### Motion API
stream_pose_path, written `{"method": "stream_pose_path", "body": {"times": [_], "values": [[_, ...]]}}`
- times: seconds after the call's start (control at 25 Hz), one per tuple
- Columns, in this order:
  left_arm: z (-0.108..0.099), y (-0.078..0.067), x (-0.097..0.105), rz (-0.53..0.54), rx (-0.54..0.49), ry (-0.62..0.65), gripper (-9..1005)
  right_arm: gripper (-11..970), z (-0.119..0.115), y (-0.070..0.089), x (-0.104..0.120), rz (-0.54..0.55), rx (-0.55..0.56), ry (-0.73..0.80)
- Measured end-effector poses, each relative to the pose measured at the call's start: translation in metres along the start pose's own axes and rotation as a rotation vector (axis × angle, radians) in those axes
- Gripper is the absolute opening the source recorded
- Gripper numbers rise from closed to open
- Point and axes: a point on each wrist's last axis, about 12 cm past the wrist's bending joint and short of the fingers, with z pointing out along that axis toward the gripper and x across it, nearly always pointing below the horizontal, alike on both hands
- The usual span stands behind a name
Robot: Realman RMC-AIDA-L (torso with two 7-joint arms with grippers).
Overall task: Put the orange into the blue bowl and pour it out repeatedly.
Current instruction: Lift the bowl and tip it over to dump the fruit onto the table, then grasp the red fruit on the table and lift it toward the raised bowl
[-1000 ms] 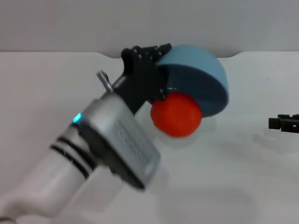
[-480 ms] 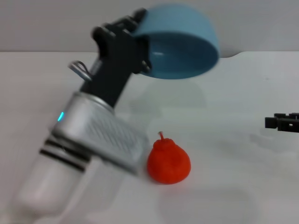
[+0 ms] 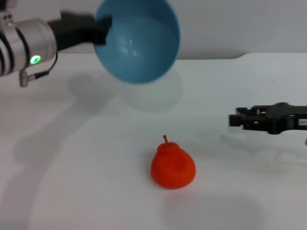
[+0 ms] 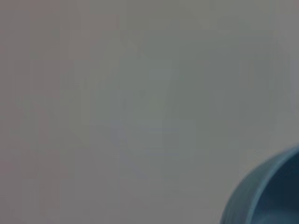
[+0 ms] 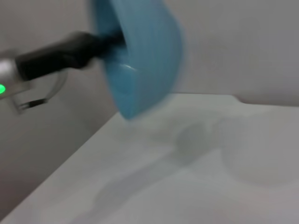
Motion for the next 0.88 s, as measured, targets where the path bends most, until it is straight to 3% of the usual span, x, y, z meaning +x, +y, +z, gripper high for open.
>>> {"method": "stream_pose_path", "body": {"times": [0.16, 0.24, 0.52, 0.68, 0.88], "values": [[-0.012, 0.018, 0.023, -0.200, 0.206, 0.286, -1, 513, 0.021, 0.001, -0.008, -0.043, -0.024, 0.041], [-0.022, 0.019, 0.031, -0.228, 0.225, 0.372, -1, 515, 0.030, 0.001, -0.010, -0.068, -0.017, 0.070], [-0.054, 0.028, 0.048, -0.234, 0.075, 0.670, 0, 520, 0.075, 0.015, -0.016, -0.229, -0.097, 0.243], [-0.074, 0.028, 0.043, -0.233, 0.016, 0.694, 0, 523, 0.099, 0.019, -0.020, -0.270, -0.108, 0.298], [-0.087, 0.023, 0.040, -0.229, 0.006, 0.709, -1, 659, 0.120, 0.017, -0.021, -0.276, -0.068, 0.296]]}}
